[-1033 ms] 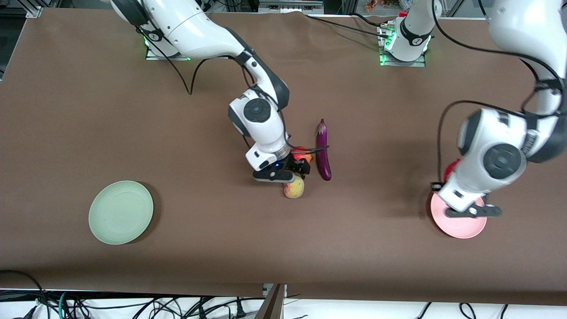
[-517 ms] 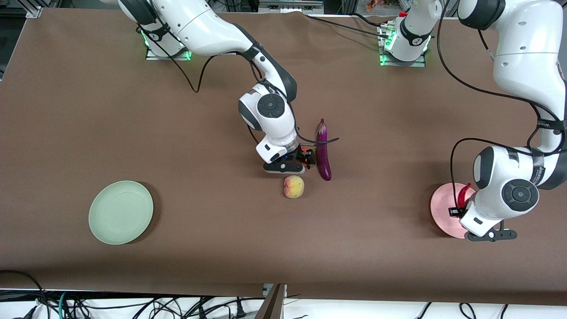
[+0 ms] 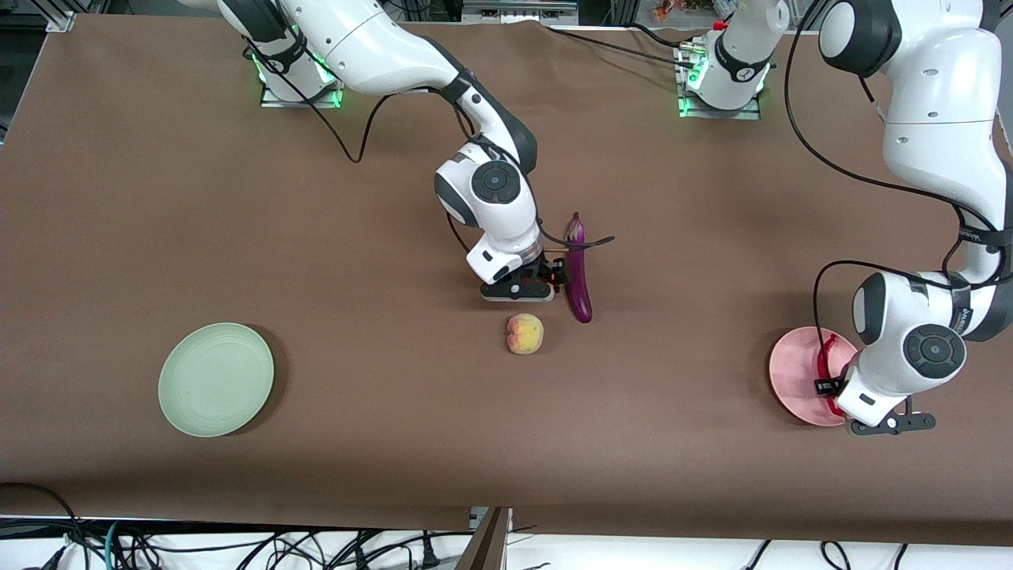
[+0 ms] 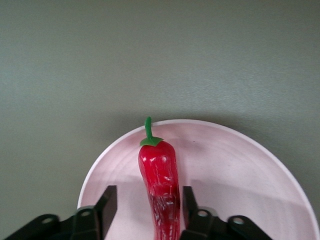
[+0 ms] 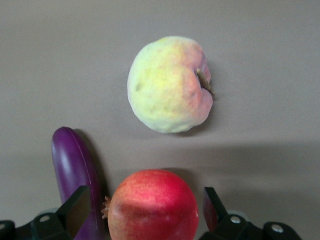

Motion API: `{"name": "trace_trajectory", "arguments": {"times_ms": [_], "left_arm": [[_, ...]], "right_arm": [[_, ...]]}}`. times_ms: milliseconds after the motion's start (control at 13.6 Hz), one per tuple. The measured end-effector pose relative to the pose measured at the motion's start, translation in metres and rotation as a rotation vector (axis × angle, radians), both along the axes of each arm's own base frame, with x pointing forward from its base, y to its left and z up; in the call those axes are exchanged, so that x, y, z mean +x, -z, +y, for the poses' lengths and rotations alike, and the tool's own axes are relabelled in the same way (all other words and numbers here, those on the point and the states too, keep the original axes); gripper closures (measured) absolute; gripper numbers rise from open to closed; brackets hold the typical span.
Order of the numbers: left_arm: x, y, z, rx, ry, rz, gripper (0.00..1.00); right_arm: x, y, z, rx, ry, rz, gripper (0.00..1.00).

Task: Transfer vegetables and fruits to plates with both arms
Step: 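Place the chili on the pink plate while the right gripper grasps the apple, then reach the left gripper to the eggplant while the right gripper carries the apple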

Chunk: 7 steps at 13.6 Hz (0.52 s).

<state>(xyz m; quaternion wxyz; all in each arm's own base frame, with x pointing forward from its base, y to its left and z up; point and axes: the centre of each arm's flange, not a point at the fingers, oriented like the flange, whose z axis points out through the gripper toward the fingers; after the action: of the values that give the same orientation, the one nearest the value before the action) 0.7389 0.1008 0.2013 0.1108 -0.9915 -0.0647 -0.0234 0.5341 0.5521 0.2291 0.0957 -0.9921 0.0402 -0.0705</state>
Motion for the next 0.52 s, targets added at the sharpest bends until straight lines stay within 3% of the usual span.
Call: {"name": "trace_trajectory", "arguments": {"times_ms": [221,517], "left_arm": [[0.007,-0.015,0.001,0.000,-0.002,-0.025,0.02],[0.001,-0.085,-0.059,-0.089,-0.001,0.085,0.00]], "right_arm": [[-0.005,0.009,0.002,-0.010,-0.006,0.010,0.00],[-0.013,0.019,0.005,-0.021,-0.017,0.021,0.00]]}}
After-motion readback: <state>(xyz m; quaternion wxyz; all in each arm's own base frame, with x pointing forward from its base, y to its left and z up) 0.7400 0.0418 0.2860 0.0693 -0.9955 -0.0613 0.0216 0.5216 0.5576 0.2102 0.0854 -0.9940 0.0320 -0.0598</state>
